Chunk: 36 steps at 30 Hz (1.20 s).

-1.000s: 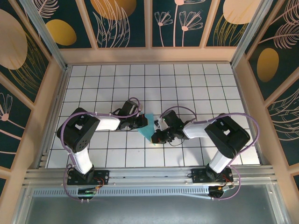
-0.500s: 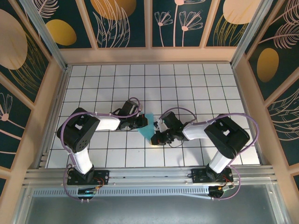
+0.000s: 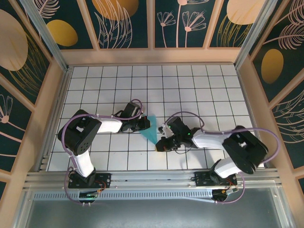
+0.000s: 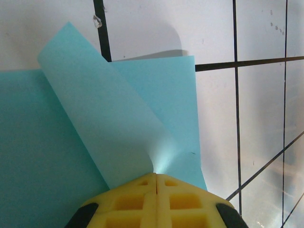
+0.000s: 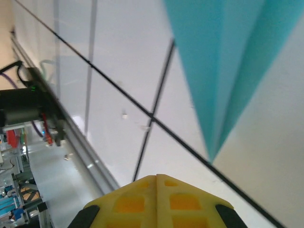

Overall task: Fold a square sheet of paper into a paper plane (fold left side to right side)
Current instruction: Fourth fold the wing at the center of the table.

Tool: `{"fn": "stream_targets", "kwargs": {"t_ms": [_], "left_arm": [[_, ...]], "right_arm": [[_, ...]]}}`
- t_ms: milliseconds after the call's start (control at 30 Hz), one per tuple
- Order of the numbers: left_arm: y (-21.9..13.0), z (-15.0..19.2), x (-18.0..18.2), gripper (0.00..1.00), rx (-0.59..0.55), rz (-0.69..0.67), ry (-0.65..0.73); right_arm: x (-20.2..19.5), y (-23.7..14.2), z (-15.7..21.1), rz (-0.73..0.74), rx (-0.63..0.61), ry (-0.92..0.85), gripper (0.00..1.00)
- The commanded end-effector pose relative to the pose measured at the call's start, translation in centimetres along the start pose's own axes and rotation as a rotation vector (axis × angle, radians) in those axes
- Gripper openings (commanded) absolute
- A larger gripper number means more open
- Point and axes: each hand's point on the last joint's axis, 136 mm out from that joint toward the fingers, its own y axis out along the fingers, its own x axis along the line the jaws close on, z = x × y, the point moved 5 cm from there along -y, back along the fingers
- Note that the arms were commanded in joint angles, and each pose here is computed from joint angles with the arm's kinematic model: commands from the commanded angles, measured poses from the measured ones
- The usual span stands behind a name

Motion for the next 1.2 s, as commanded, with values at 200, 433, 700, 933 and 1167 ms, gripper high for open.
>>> {"fn": "stream_targets", "kwargs": {"t_ms": [200,433,700,933,1167], "left_arm": [[0.4,2.3,4.8,0.0,0.059,-0.217,-0.056],[0.4,2.3,4.7,0.0,0.06,-0.214,-0.055],[0.4,2.2,4.6,0.0,0.057,-0.211,-0.053],[0.5,2.1,4.6,0.0,0.057,-0.209,-0.052],[0.4,2.0,4.5,0.0,0.051,-0.21,-0.053]], "right_arm": [[1.6,-0.8,-4.8,0.006,-0.139,-0.045,0.0],[0.0,1.2,-7.9,0.051,-0.217,0.0,0.0],[-2.0,2.4,-8.1,0.098,-0.199,0.035,0.0],[-3.6,2.9,-6.5,0.114,-0.161,0.072,0.0],[-5.1,3.3,-4.7,0.154,-0.11,0.105,0.0]]}}
